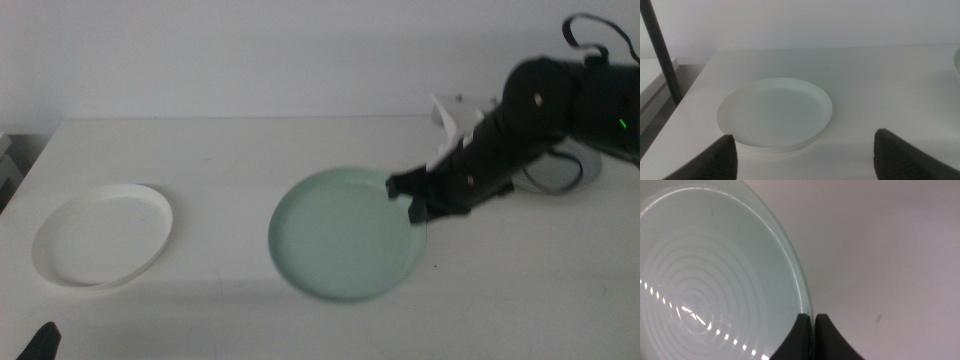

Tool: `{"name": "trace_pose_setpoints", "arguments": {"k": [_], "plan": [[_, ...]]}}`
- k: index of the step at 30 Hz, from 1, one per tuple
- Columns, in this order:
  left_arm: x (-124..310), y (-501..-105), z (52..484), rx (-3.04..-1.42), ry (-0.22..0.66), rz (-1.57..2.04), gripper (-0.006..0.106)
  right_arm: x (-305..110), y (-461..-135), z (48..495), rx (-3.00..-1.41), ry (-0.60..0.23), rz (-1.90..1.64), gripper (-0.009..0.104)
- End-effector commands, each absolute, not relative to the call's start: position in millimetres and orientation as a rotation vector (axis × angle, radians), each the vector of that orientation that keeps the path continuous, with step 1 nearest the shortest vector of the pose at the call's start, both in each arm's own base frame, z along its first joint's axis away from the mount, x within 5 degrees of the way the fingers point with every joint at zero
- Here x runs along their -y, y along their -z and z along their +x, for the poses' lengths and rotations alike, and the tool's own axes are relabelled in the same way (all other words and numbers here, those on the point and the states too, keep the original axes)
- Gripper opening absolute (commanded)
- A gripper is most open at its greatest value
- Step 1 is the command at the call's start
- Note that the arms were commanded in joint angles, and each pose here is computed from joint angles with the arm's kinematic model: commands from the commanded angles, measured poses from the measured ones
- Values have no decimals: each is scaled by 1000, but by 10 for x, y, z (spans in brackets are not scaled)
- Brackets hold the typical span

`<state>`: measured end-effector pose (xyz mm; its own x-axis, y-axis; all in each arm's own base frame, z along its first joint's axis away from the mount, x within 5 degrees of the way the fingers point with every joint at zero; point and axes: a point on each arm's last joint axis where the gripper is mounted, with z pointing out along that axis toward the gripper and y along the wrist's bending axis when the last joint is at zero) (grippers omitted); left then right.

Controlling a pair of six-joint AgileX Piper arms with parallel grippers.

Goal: Stack the three bowls on top of each other.

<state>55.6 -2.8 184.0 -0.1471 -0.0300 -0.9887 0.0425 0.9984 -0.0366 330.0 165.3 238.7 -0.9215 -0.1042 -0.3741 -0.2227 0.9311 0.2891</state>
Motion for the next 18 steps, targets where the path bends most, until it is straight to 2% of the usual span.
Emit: {"name": "trace_pose_setpoints", "arguments": {"k": [1, 7, 18], "plan": [[29, -1932, 552, -1625, 76, 2, 105, -1672, -2585, 3125, -2634, -520, -199, -1], [29, -1932, 552, -1625, 76, 2, 105, -1665, -2207, 2860, -2680, -504, -152, -1], [29, -1932, 552, -1625, 76, 2, 105, -1638, -1669, 2818, -2762, -440, -95, -1]]}}
